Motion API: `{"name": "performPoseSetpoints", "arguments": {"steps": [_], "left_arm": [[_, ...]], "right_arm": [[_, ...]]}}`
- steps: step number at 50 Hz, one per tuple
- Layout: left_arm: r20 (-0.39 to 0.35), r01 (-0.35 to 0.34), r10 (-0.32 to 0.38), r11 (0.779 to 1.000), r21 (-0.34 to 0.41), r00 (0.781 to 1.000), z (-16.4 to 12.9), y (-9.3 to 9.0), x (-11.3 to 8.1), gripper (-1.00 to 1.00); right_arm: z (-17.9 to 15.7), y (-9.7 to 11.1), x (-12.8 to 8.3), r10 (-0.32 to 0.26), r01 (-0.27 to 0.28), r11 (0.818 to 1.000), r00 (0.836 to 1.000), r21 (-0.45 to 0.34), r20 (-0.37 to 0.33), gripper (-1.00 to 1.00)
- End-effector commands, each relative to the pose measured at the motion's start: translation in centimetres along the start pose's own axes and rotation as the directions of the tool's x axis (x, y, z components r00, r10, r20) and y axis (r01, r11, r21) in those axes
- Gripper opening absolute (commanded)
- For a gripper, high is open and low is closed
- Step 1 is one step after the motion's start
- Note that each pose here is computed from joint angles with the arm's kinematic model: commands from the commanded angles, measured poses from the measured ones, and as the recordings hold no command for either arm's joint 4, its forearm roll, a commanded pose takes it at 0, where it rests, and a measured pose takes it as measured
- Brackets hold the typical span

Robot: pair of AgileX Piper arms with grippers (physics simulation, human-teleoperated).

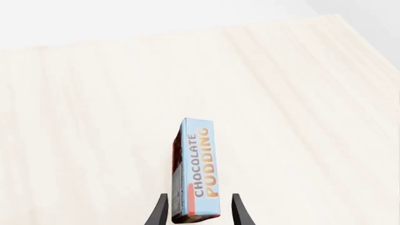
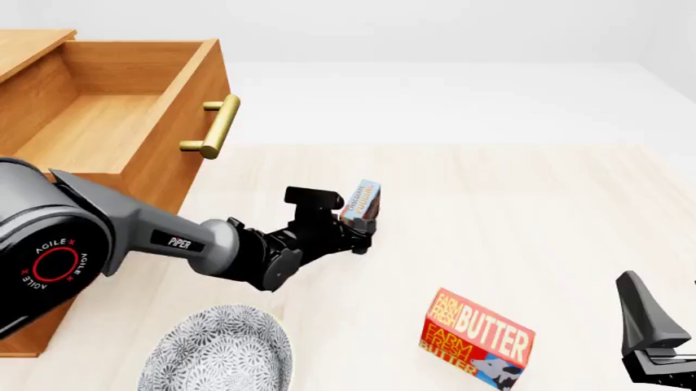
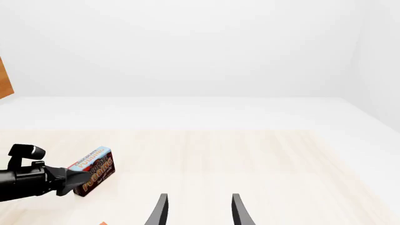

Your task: Put the chocolate pudding in the top drawer of the cabinet and close it.

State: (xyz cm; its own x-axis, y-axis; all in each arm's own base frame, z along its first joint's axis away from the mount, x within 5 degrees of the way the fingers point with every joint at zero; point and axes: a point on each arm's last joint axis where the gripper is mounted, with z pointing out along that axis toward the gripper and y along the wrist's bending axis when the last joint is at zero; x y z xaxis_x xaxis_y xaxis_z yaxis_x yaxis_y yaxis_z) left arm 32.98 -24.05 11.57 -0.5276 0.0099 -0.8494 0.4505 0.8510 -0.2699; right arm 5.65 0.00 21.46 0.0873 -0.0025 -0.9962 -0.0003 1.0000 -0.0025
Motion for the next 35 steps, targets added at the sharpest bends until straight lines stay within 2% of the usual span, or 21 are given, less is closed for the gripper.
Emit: {"name": "performPoseSetpoints", "arguments": {"steps": [1, 3, 4, 20, 35], "left_arm": [[-0.002, -0.003, 0.003, 1.000, 0.007, 1.000, 0.3, -0.3, 0.0, 1.00], [-0.003, -0.007, 0.007, 1.000, 0.011, 1.000, 0.3, -0.5, 0.1, 1.00], [-0.003, -0.012, 0.012, 1.000, 0.010, 1.000, 0.3, -0.5, 0.0, -1.00], [0.007, -0.006, 0.006, 0.999, 0.034, 1.000, -0.4, -1.4, 0.1, -1.00], [0.045, -0.023, 0.021, 0.999, 0.046, 0.999, -2.9, -1.8, -1.3, -1.00]], "right_arm": [[0.0, 0.0, 0.0, 0.000, 0.000, 1.000, 1.000, 0.000, 0.000, 1.00], [0.0, 0.0, 0.0, 0.000, 0.000, 1.000, 1.000, 0.000, 0.000, 1.00], [0.0, 0.0, 0.0, 0.000, 0.000, 1.000, 1.000, 0.000, 0.000, 1.00], [0.0, 0.0, 0.0, 0.000, 0.000, 1.000, 1.000, 0.000, 0.000, 1.00], [0.0, 0.0, 0.0, 0.000, 0.000, 1.000, 1.000, 0.000, 0.000, 1.00]]}}
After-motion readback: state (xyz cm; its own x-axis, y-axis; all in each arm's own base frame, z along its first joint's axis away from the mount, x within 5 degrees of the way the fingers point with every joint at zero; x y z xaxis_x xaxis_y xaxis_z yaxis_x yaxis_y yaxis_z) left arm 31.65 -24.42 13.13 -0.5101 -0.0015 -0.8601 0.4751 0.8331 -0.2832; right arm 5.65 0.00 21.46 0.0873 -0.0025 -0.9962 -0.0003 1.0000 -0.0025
